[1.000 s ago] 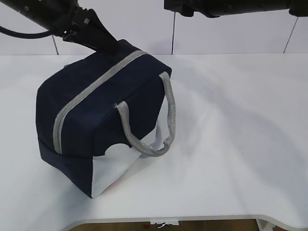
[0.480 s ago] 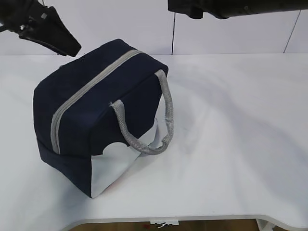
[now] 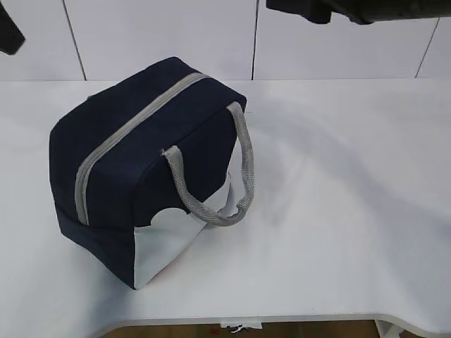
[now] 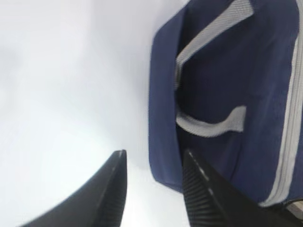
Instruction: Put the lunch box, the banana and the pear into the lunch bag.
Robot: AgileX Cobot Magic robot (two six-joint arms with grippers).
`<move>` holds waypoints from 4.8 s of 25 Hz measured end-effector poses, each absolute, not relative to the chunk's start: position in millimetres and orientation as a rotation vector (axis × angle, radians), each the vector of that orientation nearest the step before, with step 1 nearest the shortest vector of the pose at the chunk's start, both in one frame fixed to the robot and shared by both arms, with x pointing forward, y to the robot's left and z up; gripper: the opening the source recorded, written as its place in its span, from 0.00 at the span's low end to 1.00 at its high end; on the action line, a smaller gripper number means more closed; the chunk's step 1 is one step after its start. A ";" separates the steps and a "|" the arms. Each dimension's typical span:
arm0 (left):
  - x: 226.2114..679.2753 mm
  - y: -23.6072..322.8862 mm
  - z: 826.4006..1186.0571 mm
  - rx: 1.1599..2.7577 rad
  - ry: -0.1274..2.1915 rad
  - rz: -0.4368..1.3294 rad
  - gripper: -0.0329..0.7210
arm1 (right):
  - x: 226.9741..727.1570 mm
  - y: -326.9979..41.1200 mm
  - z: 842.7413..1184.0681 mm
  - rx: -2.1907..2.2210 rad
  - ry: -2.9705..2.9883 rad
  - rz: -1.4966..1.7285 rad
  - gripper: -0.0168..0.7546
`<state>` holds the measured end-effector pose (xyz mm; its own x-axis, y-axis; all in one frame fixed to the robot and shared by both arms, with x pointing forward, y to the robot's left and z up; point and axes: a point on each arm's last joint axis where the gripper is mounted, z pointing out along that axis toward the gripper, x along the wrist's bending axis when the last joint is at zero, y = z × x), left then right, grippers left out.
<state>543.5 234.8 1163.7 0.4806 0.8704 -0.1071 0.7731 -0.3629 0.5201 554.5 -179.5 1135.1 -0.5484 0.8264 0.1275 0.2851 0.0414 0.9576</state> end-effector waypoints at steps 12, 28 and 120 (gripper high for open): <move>420.5 258.1 1206.1 2.131 1.304 0.500 0.38 | 496.3 -195.5 1153.0 1.057 1.807 1.572 0.57; 252.0 280.5 1142.9 1.983 1.171 0.691 0.37 | 462.6 -200.2 1140.0 1.038 1.870 1.595 0.57; 230.0 286.0 1056.5 1.643 1.443 0.834 0.37 | 384.8 -272.8 1113.5 1.468 1.406 1.233 0.46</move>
<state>230.0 286.0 1056.5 0.1397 0.9900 -0.0184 0.4783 -0.0512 0.8767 384.8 -272.8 1113.5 -0.0656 0.9877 0.1419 0.2699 -0.1194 0.9555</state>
